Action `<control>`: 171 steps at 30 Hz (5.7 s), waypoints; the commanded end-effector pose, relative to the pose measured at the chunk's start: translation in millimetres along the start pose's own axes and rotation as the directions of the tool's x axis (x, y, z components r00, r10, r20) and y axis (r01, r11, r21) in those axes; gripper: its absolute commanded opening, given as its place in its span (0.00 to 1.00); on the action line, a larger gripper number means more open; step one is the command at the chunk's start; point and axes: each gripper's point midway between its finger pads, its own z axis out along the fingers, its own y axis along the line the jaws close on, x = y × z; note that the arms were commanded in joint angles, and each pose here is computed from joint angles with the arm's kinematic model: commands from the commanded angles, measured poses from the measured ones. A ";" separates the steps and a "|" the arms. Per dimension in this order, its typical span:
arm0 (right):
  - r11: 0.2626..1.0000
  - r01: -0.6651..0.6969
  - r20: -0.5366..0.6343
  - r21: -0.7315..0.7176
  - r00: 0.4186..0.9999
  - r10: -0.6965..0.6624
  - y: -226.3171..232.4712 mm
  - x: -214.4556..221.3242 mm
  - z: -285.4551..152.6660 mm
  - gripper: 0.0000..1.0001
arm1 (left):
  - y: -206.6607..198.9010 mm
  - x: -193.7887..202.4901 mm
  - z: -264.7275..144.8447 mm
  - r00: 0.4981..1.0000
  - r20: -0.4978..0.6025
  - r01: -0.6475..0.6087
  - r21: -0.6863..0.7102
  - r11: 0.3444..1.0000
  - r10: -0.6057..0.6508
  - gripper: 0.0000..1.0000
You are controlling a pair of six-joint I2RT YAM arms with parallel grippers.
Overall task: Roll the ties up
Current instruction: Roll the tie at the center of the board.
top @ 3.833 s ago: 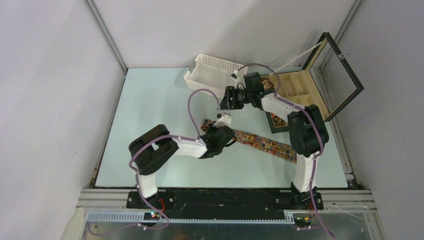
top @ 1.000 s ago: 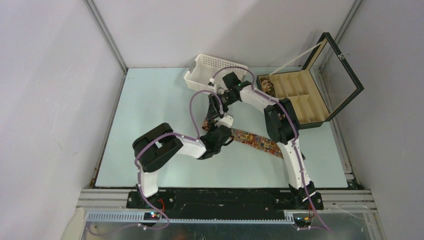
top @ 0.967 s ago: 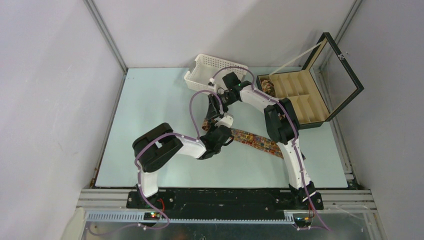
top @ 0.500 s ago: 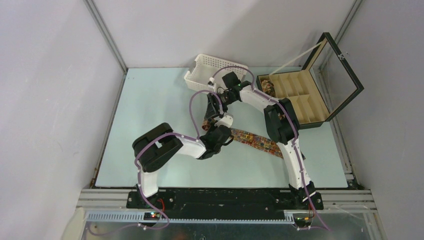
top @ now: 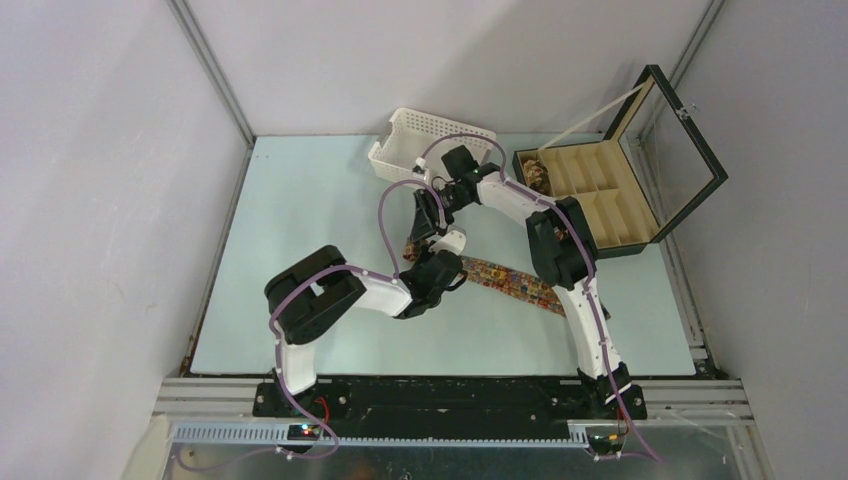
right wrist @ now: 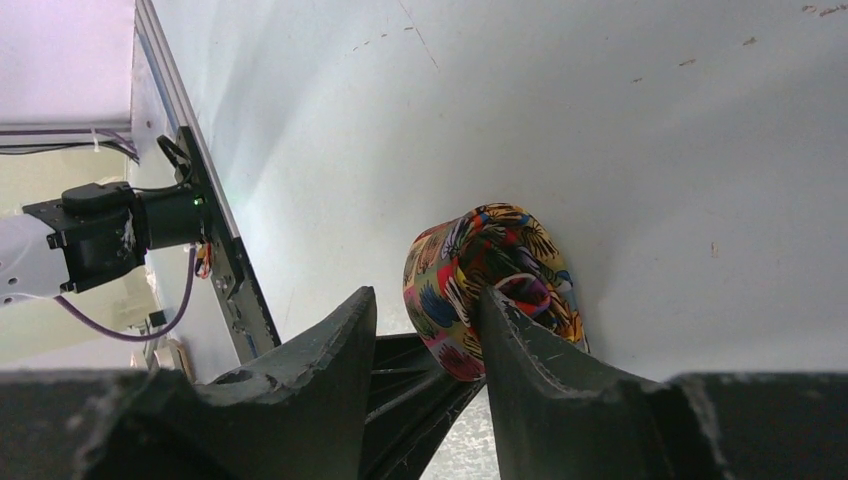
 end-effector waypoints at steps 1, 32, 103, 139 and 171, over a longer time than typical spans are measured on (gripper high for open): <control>0.999 0.051 0.020 -0.013 0.999 -0.051 19.7 -10.3 -9.2 0.48 | 9.2 3.4 -1.5 1.000 -0.017 -0.015 -0.007 1.000 0.015 0.00; 0.995 0.096 -0.005 0.017 0.995 -0.096 31.8 -15.1 0.2 0.70 | 8.4 0.3 -1.3 1.000 -0.008 -0.009 -0.004 1.000 0.009 0.00; 0.926 0.300 -0.053 0.228 0.954 -0.296 4.1 -28.6 12.8 0.44 | 5.7 4.8 -2.1 1.000 -0.013 -0.011 0.010 1.000 0.011 0.00; 0.938 0.281 -0.004 0.203 0.958 -0.286 7.3 -39.9 5.4 0.00 | 19.3 -7.2 -9.5 0.999 0.012 0.032 -0.039 0.999 -0.032 0.41; 0.948 0.213 0.066 0.235 0.970 -0.234 1.7 -45.3 -0.8 0.00 | 55.6 -62.9 -100.1 0.896 0.100 0.414 0.172 0.894 -0.434 0.48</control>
